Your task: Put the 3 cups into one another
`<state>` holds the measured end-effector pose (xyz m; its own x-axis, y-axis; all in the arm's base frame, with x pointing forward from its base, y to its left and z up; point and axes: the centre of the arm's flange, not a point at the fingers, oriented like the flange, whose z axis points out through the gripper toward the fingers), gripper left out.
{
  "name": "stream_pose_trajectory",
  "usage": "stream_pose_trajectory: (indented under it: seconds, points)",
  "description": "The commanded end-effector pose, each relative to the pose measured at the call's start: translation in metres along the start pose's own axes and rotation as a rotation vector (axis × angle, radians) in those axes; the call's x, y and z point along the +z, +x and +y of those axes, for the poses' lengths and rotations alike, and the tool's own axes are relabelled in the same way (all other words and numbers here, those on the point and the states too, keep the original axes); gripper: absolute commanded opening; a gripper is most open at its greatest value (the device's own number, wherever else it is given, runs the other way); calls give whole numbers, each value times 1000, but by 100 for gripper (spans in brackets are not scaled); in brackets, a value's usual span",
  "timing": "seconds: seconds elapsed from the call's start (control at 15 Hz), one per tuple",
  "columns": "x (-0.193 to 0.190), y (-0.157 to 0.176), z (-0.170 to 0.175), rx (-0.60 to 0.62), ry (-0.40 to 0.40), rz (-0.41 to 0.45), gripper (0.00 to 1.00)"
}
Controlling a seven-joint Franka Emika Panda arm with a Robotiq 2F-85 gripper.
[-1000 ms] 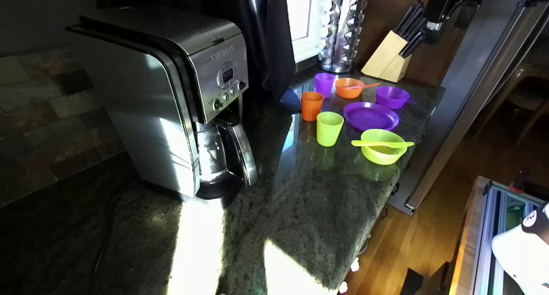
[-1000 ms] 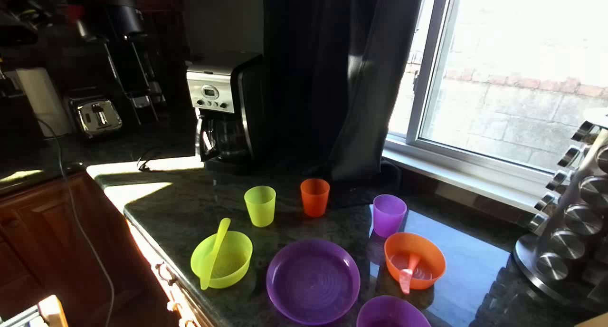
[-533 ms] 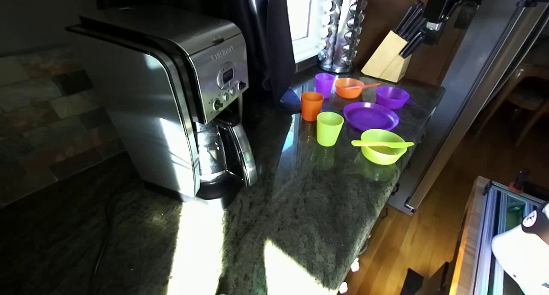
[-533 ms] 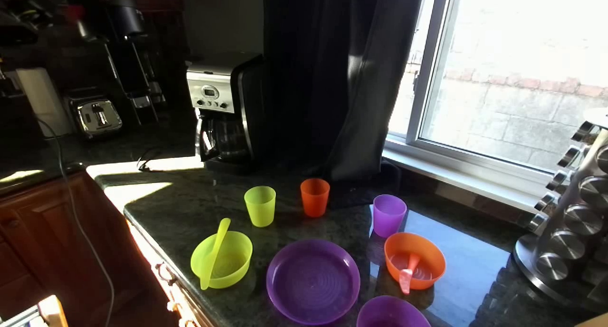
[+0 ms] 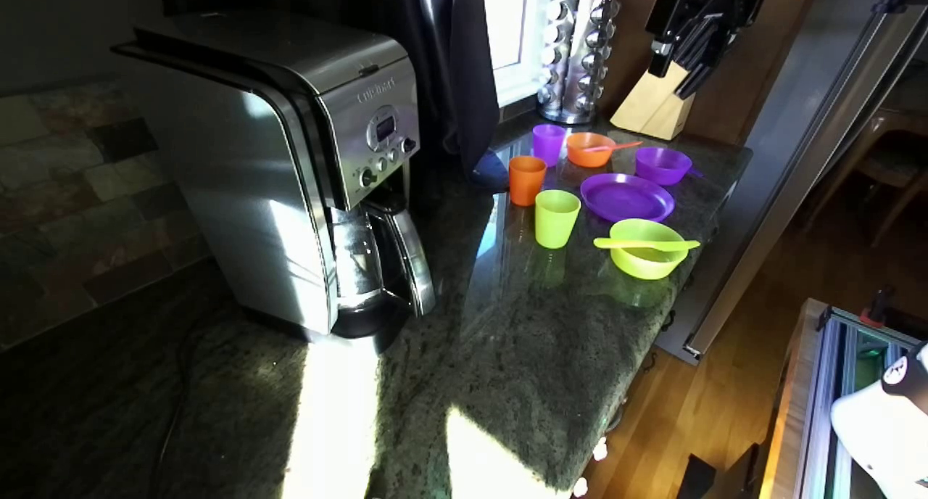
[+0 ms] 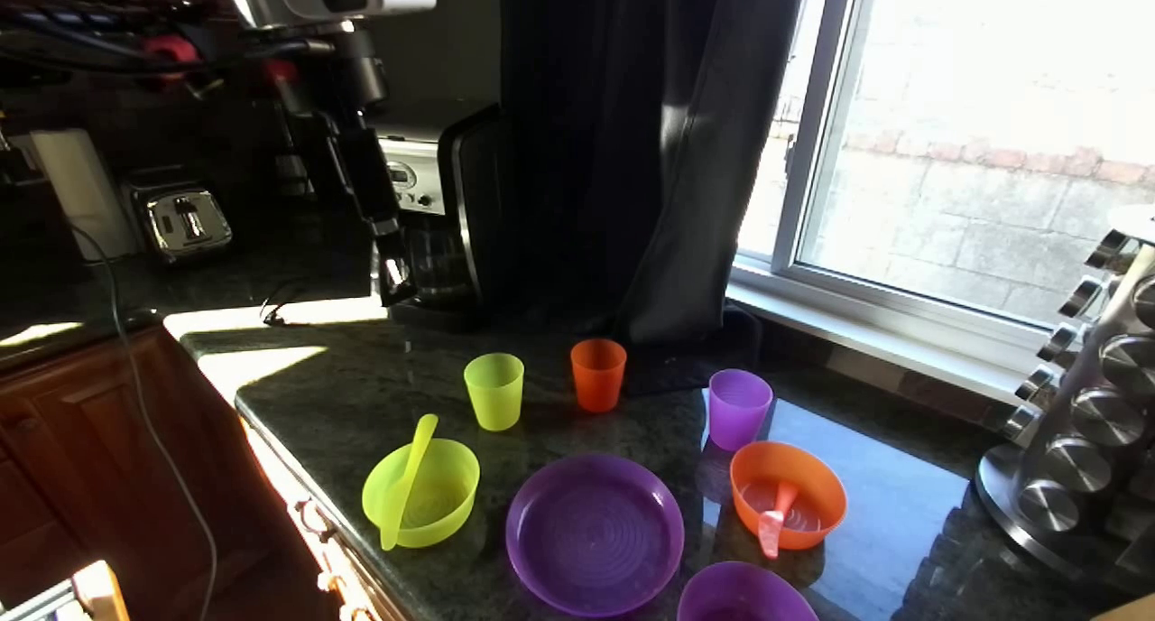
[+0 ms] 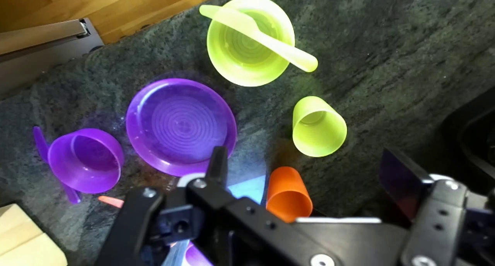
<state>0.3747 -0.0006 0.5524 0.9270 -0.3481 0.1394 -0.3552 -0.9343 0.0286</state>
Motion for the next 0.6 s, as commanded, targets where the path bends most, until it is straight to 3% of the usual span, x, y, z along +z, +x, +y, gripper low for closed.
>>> stream_pose_trajectory:
  seconds: [0.0, 0.2, 0.27, 0.53]
  points:
    - [36, 28, -3, -58, 55, -68, 100]
    - [65, 38, -8, -68, 45, -111, 100]
    - [51, 28, -2, -53, 28, -84, 100]
    - [57, 30, -3, -55, 24, -96, 100]
